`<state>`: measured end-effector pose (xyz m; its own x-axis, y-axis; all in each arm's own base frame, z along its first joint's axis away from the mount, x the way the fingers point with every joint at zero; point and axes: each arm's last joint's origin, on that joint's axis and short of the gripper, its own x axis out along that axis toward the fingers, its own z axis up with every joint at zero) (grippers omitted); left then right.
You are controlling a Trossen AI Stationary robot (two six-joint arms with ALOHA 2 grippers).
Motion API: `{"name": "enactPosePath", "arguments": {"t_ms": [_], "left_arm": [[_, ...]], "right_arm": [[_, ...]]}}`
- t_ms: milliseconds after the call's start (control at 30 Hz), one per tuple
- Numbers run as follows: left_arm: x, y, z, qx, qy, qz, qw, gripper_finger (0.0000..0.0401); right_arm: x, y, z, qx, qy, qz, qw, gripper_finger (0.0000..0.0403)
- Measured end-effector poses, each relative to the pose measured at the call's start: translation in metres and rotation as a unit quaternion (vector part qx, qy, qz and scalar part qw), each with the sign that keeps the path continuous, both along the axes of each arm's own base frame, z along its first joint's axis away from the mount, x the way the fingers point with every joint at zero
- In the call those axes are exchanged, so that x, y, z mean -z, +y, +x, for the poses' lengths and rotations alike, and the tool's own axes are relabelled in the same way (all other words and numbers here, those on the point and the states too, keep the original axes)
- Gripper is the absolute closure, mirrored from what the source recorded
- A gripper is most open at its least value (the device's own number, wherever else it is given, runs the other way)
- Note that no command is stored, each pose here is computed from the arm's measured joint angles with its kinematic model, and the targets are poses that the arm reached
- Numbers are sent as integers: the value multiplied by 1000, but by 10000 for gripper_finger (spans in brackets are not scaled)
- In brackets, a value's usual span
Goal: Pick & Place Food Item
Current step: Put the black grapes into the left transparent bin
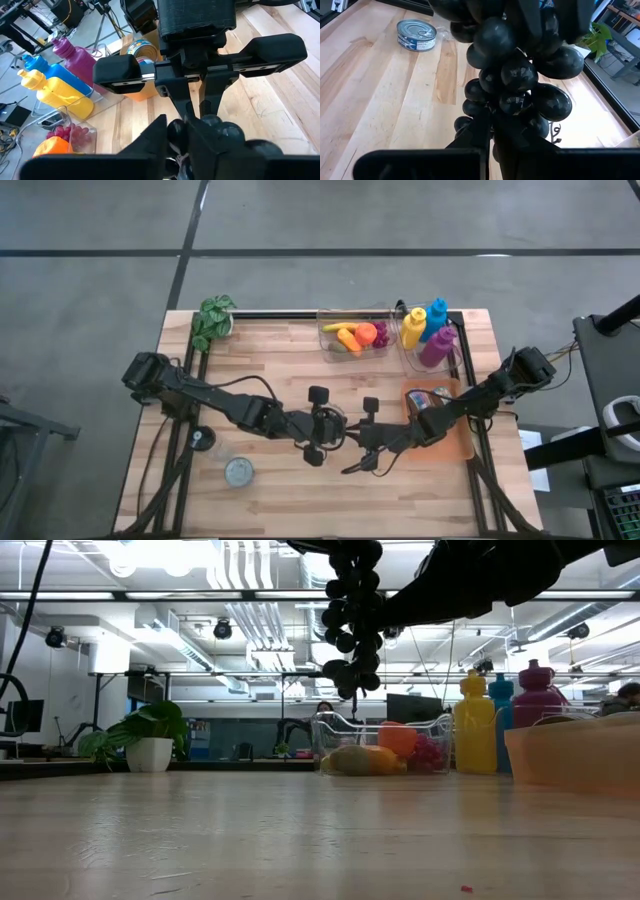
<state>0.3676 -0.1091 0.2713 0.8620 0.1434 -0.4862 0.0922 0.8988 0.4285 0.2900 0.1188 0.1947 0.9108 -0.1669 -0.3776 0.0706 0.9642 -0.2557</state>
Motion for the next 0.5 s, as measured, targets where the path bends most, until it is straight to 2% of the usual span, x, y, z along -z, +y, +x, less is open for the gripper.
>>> {"name": "enactPosePath", "arguments": {"t_ms": [267, 500], "left_arm": [[0, 0, -1, 0, 2, 0, 1000, 258], [-13, 3, -9, -4, -5, -4, 1000, 228]], "right_arm": [[0, 0, 0, 0, 2, -2, 1000, 394], [0, 0, 0, 0, 2, -2, 1000, 394]]}}
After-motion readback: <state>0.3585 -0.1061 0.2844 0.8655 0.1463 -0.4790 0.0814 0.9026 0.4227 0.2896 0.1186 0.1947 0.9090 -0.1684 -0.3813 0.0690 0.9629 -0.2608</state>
